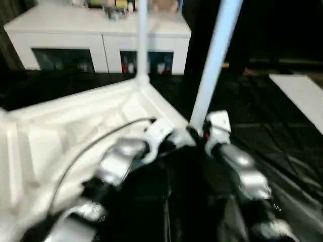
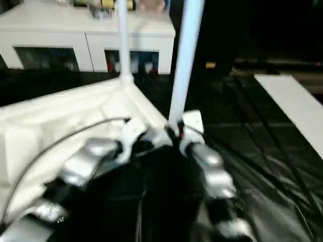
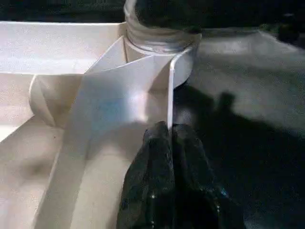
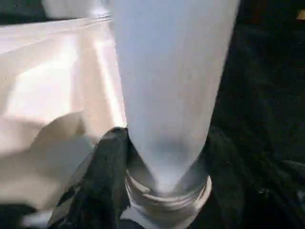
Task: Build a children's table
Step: Rotate leg to tighten
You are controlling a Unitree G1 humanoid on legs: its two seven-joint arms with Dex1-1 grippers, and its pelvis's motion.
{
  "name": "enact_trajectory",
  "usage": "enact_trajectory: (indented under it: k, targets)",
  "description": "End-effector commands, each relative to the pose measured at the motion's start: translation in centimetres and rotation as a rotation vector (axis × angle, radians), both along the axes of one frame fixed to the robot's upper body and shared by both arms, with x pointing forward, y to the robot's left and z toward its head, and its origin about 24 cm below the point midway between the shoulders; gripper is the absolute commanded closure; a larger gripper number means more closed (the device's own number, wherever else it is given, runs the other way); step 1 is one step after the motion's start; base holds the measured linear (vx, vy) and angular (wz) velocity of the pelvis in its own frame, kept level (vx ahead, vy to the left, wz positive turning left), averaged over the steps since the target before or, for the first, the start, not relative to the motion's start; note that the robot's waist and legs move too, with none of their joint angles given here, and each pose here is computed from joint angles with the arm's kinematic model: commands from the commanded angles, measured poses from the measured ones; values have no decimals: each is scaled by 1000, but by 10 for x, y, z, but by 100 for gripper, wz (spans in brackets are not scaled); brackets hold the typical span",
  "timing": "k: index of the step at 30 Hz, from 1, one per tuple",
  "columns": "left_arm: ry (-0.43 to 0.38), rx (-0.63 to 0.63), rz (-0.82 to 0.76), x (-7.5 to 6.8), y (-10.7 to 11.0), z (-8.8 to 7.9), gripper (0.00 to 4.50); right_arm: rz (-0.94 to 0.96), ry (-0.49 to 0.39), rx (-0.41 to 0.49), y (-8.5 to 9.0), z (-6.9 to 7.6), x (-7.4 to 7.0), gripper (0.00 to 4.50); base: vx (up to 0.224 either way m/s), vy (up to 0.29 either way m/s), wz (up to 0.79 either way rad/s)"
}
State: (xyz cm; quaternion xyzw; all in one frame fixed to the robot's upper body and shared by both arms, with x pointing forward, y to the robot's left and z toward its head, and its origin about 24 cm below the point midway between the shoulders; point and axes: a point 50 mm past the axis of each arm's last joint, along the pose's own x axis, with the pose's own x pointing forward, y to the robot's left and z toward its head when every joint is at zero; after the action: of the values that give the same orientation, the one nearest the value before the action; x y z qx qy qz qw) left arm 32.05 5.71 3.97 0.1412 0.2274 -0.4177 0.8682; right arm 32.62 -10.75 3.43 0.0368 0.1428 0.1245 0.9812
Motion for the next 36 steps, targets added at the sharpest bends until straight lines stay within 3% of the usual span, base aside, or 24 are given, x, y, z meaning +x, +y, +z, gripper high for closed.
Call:
enact_trajectory:
  k: [1,2,5,7,9,12,14,19,22,24,28,36]
  targets:
    - [-64,25,-5,5,-23,8,450,121,128,72,41,-23,-14,233,0,0,0]
    - [-89,38,-26,5,-24,10,450,200,60,49,47,-15,-14,184,0,0,0]
    - [-113,54,-68,4,-20,11,450,234,2,4,43,-8,-15,168,0,0,0]
    - [-136,75,-124,3,-14,12,450,228,-47,-25,30,-1,-14,142,0,0,0]
    - [-132,92,-175,-1,-4,11,450,211,-93,-97,6,6,-13,129,0,0,0]
    - [-133,102,-214,-4,1,10,450,223,-111,-130,-8,10,-14,98,0,0,0]
    - [-122,110,-297,-11,11,9,450,316,-125,-171,-32,16,-22,98,0,0,0]
    - [-93,99,-392,-20,20,9,450,493,-115,-162,-46,20,-37,98,0,0,0]
    - [-48,107,-516,-31,34,9,450,694,-62,-155,-59,19,-59,98,0,0,0]
    - [-17,73,-586,-38,41,14,450,813,-22,-127,-63,20,-73,98,0,0,0]
    - [2,54,-629,-43,46,19,450,885,8,-101,-63,20,-78,98,0,0,0]
    - [9,56,-664,-46,50,23,450,901,-6,-119,-56,19,-70,98,0,0,0]
